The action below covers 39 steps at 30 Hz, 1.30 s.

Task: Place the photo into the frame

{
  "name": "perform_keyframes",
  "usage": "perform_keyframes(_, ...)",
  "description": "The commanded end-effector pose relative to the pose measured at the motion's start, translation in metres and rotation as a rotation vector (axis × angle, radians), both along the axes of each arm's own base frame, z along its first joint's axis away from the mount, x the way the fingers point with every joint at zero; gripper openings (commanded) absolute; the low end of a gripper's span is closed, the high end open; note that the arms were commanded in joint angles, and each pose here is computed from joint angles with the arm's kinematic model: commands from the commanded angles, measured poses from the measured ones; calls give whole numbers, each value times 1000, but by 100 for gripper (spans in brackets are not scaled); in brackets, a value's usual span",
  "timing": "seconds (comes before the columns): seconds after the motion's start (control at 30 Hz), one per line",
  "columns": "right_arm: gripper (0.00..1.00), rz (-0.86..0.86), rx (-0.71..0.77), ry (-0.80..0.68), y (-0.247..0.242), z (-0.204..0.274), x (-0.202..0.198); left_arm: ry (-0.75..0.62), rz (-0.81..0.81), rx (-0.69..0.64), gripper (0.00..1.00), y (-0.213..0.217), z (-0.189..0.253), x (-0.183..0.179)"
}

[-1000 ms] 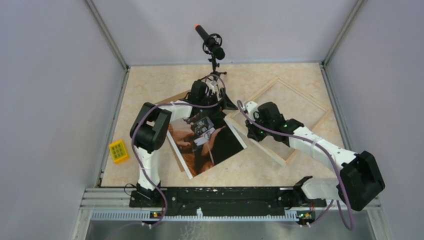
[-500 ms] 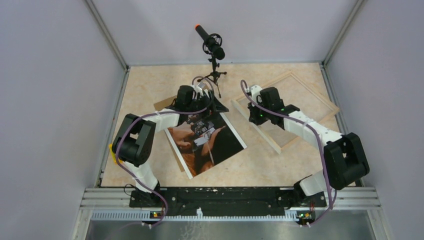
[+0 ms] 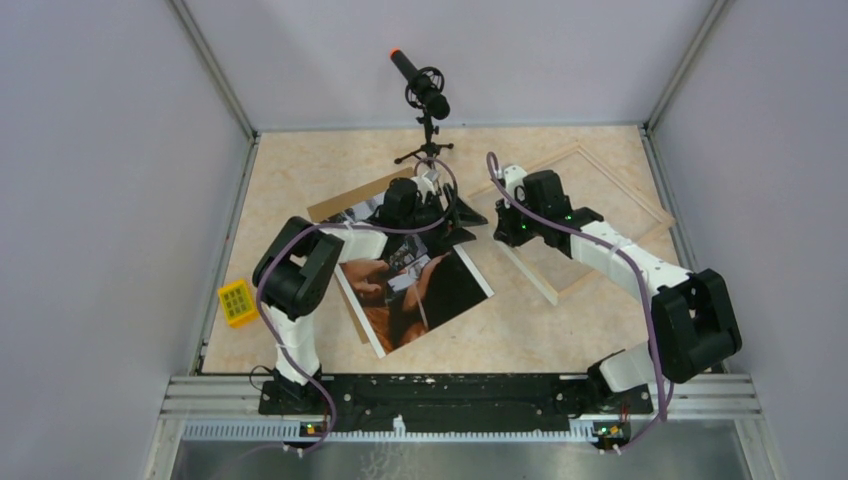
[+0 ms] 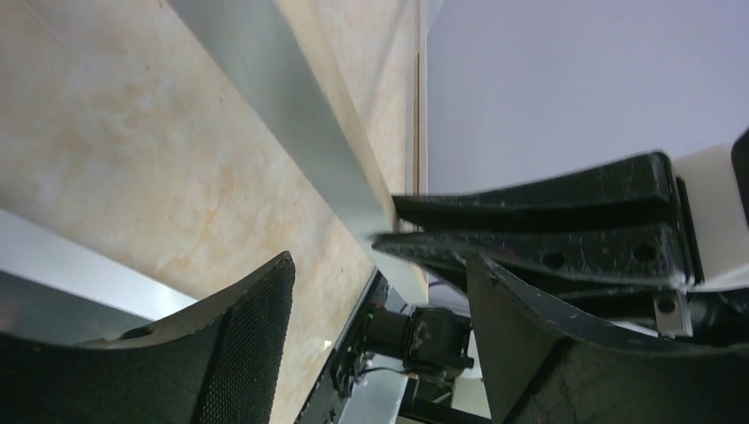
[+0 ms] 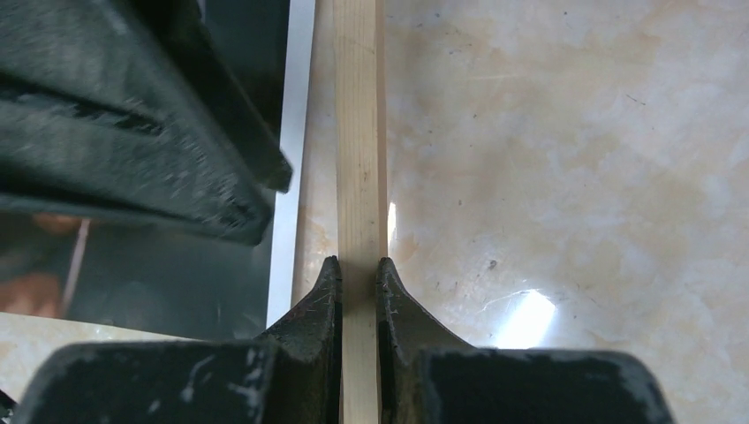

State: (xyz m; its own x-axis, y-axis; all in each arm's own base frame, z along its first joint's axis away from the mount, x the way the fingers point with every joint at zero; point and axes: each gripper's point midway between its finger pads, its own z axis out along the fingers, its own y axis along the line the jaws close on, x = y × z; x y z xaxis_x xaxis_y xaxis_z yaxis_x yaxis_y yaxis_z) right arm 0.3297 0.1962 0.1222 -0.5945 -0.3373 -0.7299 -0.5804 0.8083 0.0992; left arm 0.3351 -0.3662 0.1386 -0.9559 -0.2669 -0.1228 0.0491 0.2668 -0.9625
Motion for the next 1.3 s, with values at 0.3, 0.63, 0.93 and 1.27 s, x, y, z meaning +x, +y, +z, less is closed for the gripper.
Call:
perform_keyframes(0.3, 18, -9, 176, -85, 17, 45, -1, 60, 114, 30, 43, -18, -20, 62)
perform_keyframes(0.63, 79, -401, 141, 61, -59, 75, -14, 121, 90, 19, 0, -22, -23, 78)
perform_keyframes(0.93, 85, -1141, 46, -80, -236, 82, -59, 232, 138, -18, 0, -6, -19, 96)
perform_keyframes(1.27, 78, -1356, 406, 54, -267, 14, -74, 302, 133, -46, 0, -5, -21, 103)
